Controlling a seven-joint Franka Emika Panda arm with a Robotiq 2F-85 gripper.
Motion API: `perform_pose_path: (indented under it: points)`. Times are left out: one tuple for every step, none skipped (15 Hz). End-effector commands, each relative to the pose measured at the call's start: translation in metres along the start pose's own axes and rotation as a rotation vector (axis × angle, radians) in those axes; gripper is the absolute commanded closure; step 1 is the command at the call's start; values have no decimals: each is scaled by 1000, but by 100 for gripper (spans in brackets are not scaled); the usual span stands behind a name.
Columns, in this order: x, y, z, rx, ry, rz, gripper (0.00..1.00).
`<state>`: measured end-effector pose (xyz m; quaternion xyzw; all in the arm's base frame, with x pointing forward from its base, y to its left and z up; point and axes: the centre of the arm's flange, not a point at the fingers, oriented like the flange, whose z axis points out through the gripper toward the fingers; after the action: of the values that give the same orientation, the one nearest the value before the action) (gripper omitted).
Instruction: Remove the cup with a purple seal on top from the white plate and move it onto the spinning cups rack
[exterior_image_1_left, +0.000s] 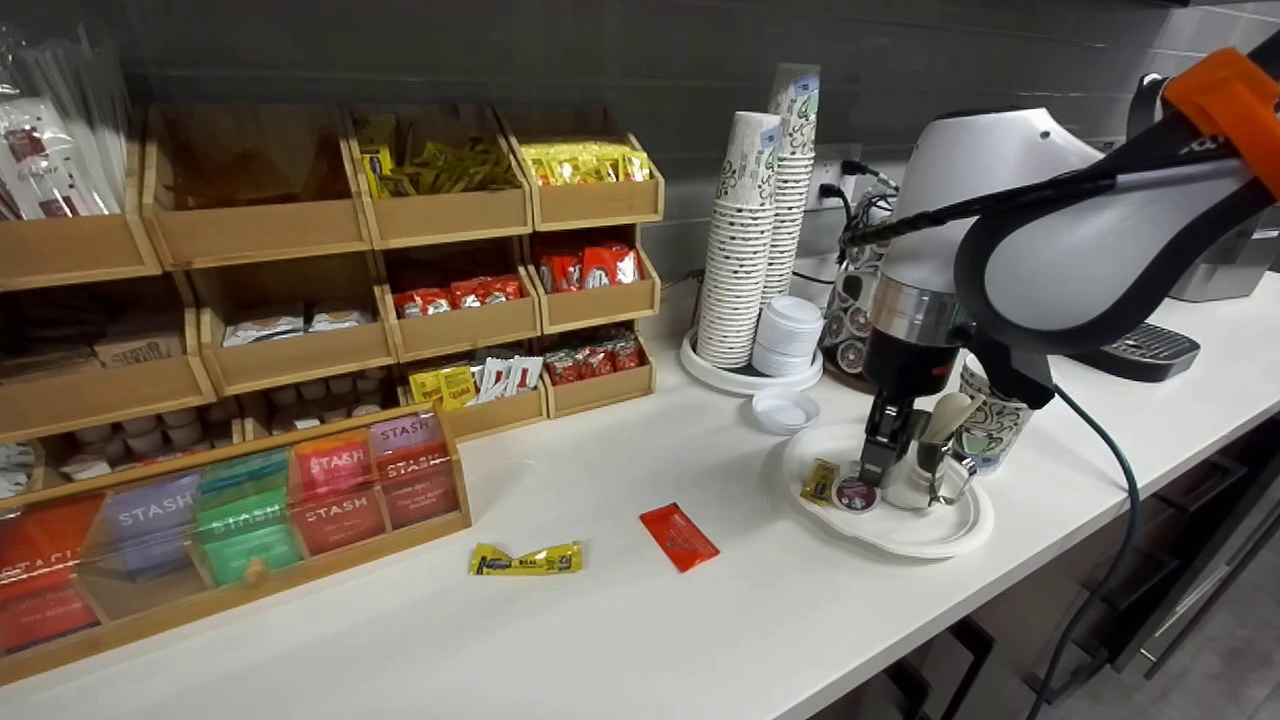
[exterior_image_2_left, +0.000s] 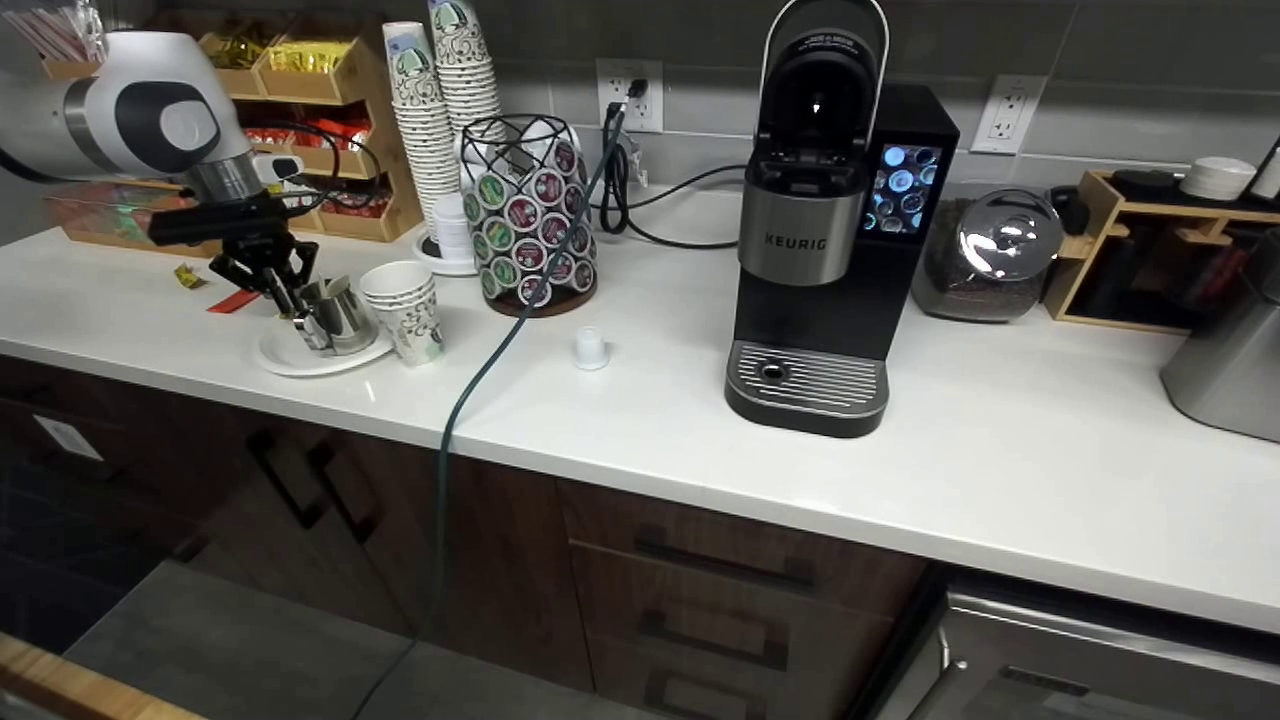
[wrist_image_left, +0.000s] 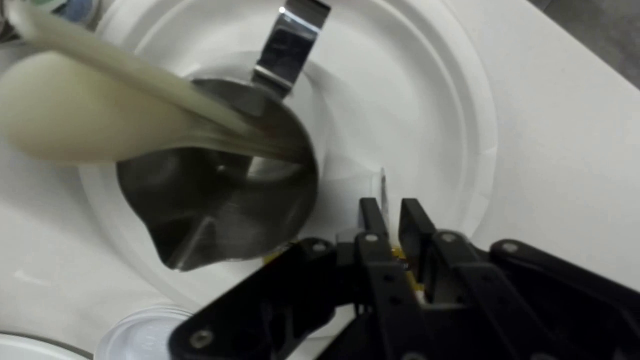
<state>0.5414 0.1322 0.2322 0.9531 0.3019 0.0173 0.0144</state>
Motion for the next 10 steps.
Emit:
perform_pose_path:
  points:
    - [3,-6,8,23,16,1,98]
    - [3,-7,9,25,14,1,96]
    - [3,-7,10,26,11,1,89]
    - [3,-8,11,27,11,2,92]
    - [4,-8,11,28,10,2,88]
    - [4,-7,12,27,9,3,89]
    - [4,-7,12,27,9,5,98]
    - [4,-7,12,22,6,8,93]
    - [4,-7,12,23,6,7,65]
    - [4,-7,12,23,6,7,68]
